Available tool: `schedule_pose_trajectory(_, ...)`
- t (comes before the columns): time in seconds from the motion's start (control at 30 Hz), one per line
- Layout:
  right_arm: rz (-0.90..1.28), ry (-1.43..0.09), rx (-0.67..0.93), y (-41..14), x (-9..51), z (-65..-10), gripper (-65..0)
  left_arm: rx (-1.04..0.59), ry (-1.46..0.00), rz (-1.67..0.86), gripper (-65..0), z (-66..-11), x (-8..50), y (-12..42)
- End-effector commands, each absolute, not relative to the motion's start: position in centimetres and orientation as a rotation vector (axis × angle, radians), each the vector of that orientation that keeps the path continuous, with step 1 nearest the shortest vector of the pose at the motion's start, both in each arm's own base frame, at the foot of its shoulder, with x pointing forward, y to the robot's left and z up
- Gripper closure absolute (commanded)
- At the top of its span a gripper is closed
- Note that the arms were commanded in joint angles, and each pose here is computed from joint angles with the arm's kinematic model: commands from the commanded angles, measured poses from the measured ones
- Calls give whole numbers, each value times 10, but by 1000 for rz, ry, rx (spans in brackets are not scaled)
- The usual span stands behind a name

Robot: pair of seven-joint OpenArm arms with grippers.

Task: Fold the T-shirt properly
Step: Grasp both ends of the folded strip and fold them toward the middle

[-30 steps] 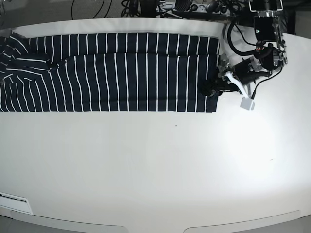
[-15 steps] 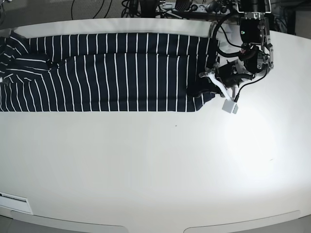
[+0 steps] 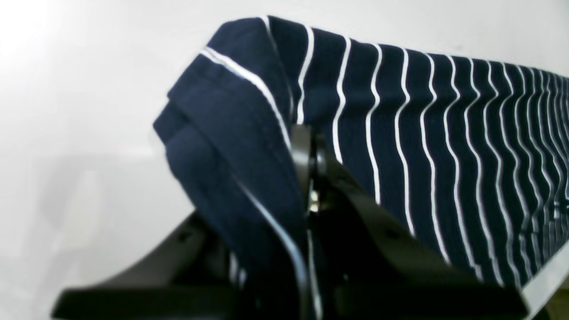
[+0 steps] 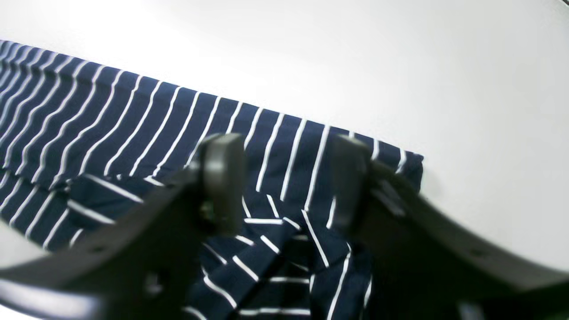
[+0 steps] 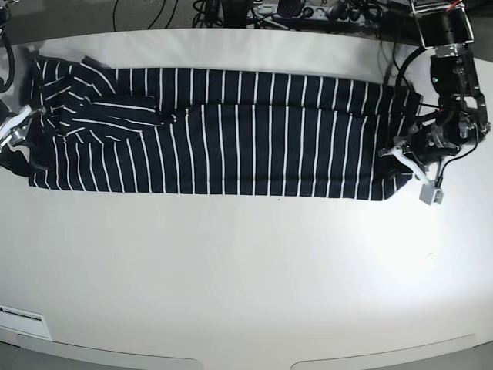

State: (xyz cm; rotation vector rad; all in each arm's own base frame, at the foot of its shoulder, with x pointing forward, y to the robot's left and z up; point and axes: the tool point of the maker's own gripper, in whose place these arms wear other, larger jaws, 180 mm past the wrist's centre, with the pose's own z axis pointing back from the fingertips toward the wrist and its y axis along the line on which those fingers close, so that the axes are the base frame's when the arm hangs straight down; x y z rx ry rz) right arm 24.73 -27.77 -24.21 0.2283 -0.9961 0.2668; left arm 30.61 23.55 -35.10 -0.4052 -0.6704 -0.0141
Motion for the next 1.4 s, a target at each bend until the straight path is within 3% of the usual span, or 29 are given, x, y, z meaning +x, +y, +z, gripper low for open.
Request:
schedule_pose_trajectory(0.0,300,-1025,241,-271,251,-233,-229,-390,-729,-25,0,-332,317,246)
schedule_pose_trajectory(0.07,318,-1005,283,-257,250,-242,-144,-361,-734,-26,0,-327,316,258)
schedule_pose_trajectory(0.13,356,-972,322,-238,248,-256,-13,-354,-735,-31,0,-323,316,265)
schedule_pose_trajectory(0.17,388,-953,324,-229,247,-264,0,-364,-732,-47,0,-321,315,264)
schedule_pose_trajectory(0.43,480,-894,68,-221,261,-318,0,-441,-709,-155,0,-310,305,254)
schedule_pose_trajectory(0.73,534,-696,27,-228,239,-411,0,-538,-724,-159,0,-297,304,243)
schedule_pose_trajectory(0.9,527,-660,44,-222,233,-418,0,-818,-735,-258,0,-270,287,201)
schedule_pose_trajectory(1.1,495,-687,67,-219,239,-413,0,-877,-732,-271,0,-277,283,180)
schedule_pose_trajectory(1.37,500,-691,77,-217,241,-411,0,-1058,-848,-217,0,-273,290,128)
